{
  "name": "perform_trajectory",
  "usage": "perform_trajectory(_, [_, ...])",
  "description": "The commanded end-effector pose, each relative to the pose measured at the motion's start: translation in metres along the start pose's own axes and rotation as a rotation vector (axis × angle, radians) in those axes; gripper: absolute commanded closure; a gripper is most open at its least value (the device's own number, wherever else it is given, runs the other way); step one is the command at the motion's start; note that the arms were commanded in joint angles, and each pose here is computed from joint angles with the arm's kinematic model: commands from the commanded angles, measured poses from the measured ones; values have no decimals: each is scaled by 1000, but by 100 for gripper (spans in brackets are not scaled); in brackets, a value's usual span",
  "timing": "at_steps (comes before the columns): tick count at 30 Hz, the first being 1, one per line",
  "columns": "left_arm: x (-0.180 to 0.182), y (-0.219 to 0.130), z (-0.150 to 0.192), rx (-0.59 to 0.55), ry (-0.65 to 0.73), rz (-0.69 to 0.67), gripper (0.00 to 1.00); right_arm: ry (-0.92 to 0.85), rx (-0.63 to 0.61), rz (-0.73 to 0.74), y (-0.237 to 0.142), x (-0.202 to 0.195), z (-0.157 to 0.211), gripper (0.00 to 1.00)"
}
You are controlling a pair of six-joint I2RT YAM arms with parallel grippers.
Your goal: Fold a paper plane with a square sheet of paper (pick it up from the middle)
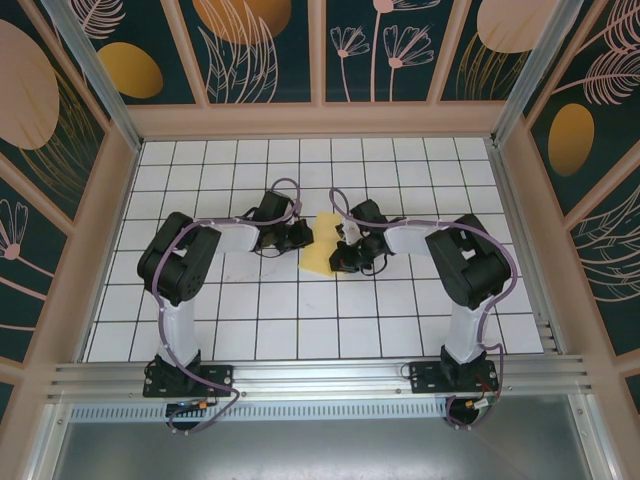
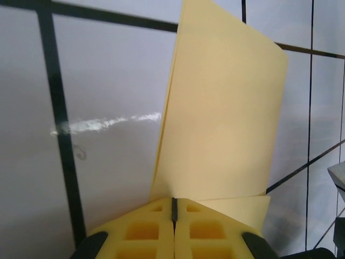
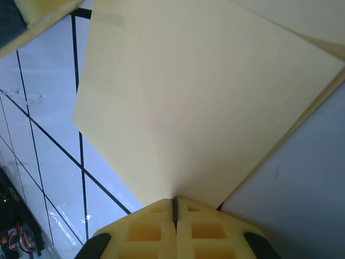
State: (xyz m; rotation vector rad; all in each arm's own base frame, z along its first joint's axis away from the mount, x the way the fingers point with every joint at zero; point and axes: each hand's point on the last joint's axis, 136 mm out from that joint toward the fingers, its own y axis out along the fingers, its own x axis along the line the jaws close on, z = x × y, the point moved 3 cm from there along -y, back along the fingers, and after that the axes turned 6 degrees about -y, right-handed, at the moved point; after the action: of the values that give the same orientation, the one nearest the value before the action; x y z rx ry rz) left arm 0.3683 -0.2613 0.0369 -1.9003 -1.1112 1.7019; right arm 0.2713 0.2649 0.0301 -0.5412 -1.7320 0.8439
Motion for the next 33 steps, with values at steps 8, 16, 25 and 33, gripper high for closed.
perform_trajectory(8, [-14, -30, -44, -180, 68, 14, 89, 143, 179, 278, 18, -70, 63, 96])
perform_trajectory(16, [-22, -47, -18, -188, -20, 95, 80, 76, -15, 134, -7, -20, 8, 91])
perform_trajectory(25, [-19, -59, -5, -233, -97, 100, 66, 15, -323, 28, -62, 21, -71, 65])
perform_trajectory(33, [-32, -47, 13, -192, -108, 135, 63, 44, -328, 55, -59, -10, -73, 59])
